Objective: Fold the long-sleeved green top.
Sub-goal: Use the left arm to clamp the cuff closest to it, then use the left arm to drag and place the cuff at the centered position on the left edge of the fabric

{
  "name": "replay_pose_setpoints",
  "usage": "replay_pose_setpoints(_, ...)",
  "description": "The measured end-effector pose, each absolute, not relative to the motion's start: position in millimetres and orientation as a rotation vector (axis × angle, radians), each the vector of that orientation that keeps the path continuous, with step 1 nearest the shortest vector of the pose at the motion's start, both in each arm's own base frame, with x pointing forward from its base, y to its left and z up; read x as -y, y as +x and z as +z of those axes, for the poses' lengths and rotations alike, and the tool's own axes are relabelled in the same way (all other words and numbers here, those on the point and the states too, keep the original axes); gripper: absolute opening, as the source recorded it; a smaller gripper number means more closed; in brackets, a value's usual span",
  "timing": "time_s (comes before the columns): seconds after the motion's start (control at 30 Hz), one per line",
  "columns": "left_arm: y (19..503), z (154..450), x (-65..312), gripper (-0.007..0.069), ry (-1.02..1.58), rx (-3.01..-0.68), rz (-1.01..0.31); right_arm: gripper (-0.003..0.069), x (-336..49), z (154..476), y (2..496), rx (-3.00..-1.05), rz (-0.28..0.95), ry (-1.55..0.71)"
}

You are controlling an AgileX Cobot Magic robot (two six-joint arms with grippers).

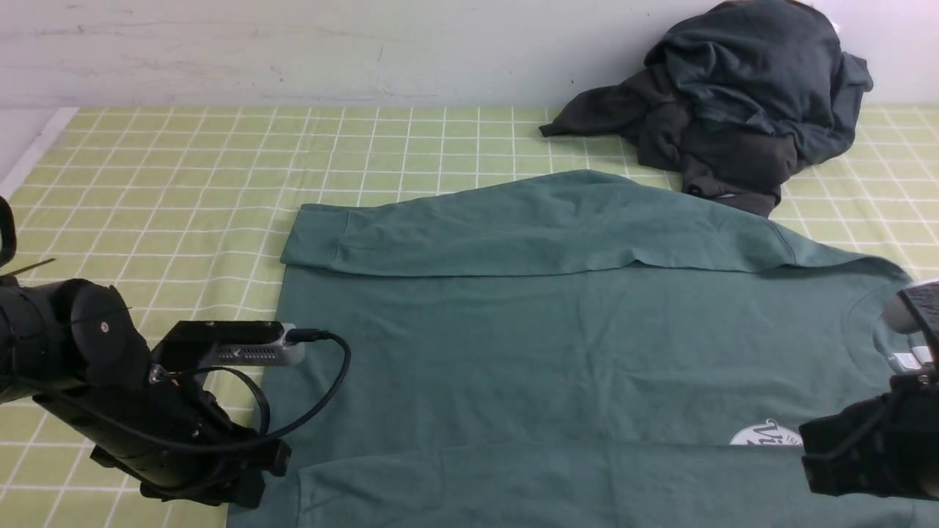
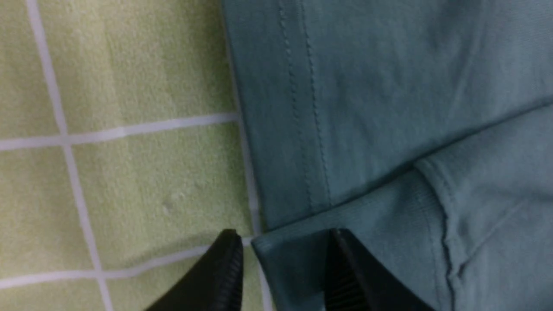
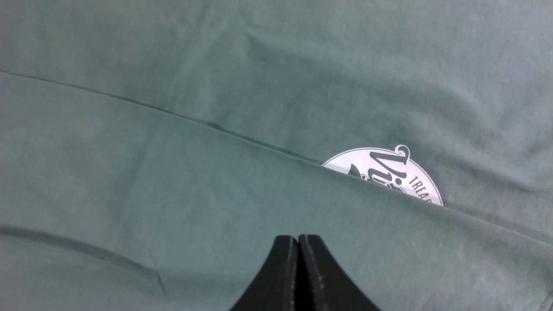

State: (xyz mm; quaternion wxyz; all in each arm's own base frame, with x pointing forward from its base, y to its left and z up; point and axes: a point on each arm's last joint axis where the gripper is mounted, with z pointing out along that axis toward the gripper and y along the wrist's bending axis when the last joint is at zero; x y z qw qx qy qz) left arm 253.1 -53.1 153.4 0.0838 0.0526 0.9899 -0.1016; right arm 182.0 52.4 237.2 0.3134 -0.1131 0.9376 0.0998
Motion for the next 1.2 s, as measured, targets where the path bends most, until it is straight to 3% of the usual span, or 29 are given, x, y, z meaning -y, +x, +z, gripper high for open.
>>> replay_pose_setpoints(0.07, 253.6, 153.1, 53.3, 0.0182, 0.152, -2.954, -0.307, -0.0013, -52.5, 237.4, 182.2, -2.469, 0.264, -0.297)
replay_pose_setpoints(0.17, 254.0, 154.5, 54.0, 0.0048, 0.15, -2.947, -0.313, -0.0013, -52.5, 237.6, 182.5, -2.466, 0.265, -0.295)
replay_pose_setpoints(0.23, 253.3, 158.5, 54.0, 0.0027, 0.154, -2.937, -0.316, -0.0013, -52.5, 237.6, 182.5, -2.465, 0.264, -0.294)
replay_pose_setpoints(0.67, 277.0, 235.6, 57.6, 0.002, 0.268, -2.639, -0.304, -0.0011, -52.5, 238.1, 183.2, -2.457, 0.263, -0.292)
replay_pose_setpoints(0.8, 311.9, 260.0, 61.7, 0.002, 0.304, -2.518, -0.277, -0.001, -52.5, 238.2, 183.3, -2.455, 0.263, -0.291)
replay_pose_setpoints(1.07, 390.4, 241.2, 73.1, 0.0026, 0.367, -2.586, -0.264, -0.001, -53.2, 238.4, 183.3, -2.455, 0.278, -0.276)
replay_pose_setpoints(1.2, 430.4, 213.4, 75.0, 0.0111, 0.424, -2.721, -0.202, -0.001, -53.4, 238.5, 183.3, -2.455, 0.284, -0.271)
